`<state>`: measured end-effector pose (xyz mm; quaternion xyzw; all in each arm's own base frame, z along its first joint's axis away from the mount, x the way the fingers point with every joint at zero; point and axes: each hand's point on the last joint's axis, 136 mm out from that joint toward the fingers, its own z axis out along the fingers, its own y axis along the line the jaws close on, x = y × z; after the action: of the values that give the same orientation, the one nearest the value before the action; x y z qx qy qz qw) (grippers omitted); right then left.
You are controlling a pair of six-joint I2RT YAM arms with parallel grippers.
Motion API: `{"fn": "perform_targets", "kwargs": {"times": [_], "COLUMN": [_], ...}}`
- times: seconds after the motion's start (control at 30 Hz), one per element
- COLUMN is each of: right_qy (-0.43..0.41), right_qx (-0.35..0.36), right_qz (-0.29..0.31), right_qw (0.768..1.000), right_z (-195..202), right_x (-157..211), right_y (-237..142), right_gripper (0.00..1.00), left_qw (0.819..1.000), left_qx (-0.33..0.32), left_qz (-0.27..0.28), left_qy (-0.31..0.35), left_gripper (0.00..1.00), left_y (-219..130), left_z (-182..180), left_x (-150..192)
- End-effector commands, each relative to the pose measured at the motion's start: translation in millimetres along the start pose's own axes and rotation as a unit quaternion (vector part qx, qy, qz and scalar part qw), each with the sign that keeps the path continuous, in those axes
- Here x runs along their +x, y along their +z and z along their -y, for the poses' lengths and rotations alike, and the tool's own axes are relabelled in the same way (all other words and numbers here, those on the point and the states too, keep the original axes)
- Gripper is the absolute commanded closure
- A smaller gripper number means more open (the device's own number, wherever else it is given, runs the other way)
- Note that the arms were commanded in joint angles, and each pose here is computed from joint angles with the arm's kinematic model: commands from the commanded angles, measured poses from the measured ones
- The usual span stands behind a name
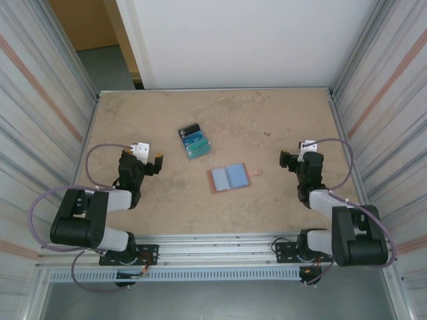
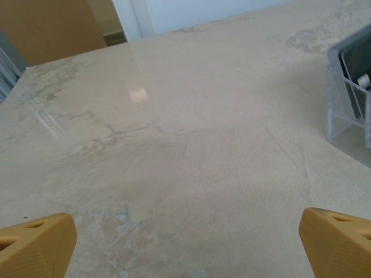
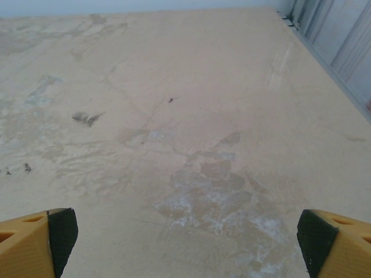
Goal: Take the credit cards out of the card holder
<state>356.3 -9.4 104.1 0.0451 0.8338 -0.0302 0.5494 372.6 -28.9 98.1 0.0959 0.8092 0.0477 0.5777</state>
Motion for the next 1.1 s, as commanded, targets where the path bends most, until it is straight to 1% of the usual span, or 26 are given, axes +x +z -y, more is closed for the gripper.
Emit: {"fn": "perform_targets", "kwargs": {"times": [0.0, 0.07, 0.1, 0.13, 0.17, 0.2, 0.23, 0.3, 0.47, 0.5, 0.57, 0.67, 0.77, 1.07], "right_qy": [-0.011, -0.015, -0.017, -0.019, -0.021, -0.022, -0.023, -0.015, -0.002, -0.002, 0.012, 0.042, 0.033, 0.035], "right_qx": [-0.039, -0.042, -0.046, -0.050, -0.052, -0.055, -0.058, -0.059, -0.081, -0.082, -0.093, -0.079, -0.064, -0.063], "right_qz": [0.036, 0.032, 0.030, 0.029, 0.029, 0.030, 0.030, 0.028, 0.033, 0.041, 0.003, -0.006, -0.009, -0.009], "right_qw": [0.999, 0.998, 0.998, 0.998, 0.998, 0.998, 0.998, 0.998, 0.996, 0.996, 0.996, 0.996, 0.997, 0.997], "right_z": [-14.3, -15.3, -16.8, -17.7, -18.7, -19.3, -19.8, -17.3, -17.1, -17.2, -15.0, -1.8, -2.1, -1.6], "right_x": [-17.9, -14.7, -12.3, -10.2, -8.7, -7.5, -6.2, -4.8, 6.8, 2.1, 6.8, 6.2, 6.1, 6.2], "right_y": [8.1, 13.0, 14.9, 16.9, 18.0, 19.4, 20.8, 23.0, 29.3, 31.7, 36.9, 42.1, 44.5, 44.1], "right_gripper": [0.01, 0.01, 0.01, 0.01, 0.01, 0.01, 0.01, 0.01, 0.01, 0.01, 0.01, 0.01, 0.01, 0.01], "left_qw": [0.999, 0.999, 0.999, 0.999, 0.999, 0.998, 0.997, 0.996, 0.996, 0.996, 0.996, 0.996, 0.996, 0.996], "left_qx": [0.021, 0.027, 0.037, 0.029, 0.026, 0.035, 0.045, 0.047, 0.046, 0.046, 0.047, 0.046, 0.046, 0.046], "left_qz": [0.043, 0.010, 0.007, 0.009, 0.002, -0.017, -0.024, -0.024, -0.025, -0.025, -0.025, -0.026, -0.024, -0.025], "left_qy": [-0.007, -0.016, -0.016, -0.020, -0.027, -0.038, -0.058, -0.075, -0.073, -0.074, -0.073, -0.073, -0.073, -0.072], "left_gripper": [0.01, 0.01, 0.01, 0.01, 0.01, 0.01, 0.01, 0.01, 0.01, 0.01, 0.01, 0.01, 0.01, 0.01], "left_y": [6.4, 9.3, 11.4, 14.9, 17.5, 20.6, 23.0, 23.9, 23.6, 23.5, 23.3, 23.1, 23.1, 22.8], "left_z": [4.6, 4.5, 6.0, 2.6, -0.9, -2.1, -6.5, -12.4, -12.1, -12.1, -11.4, -11.5, -11.7, -11.4], "left_x": [-7.7, -2.7, -2.8, -3.6, -3.2, -0.7, 0.3, 1.1, 1.1, 1.3, 1.6, 2.0, 0.7, 1.2]}}
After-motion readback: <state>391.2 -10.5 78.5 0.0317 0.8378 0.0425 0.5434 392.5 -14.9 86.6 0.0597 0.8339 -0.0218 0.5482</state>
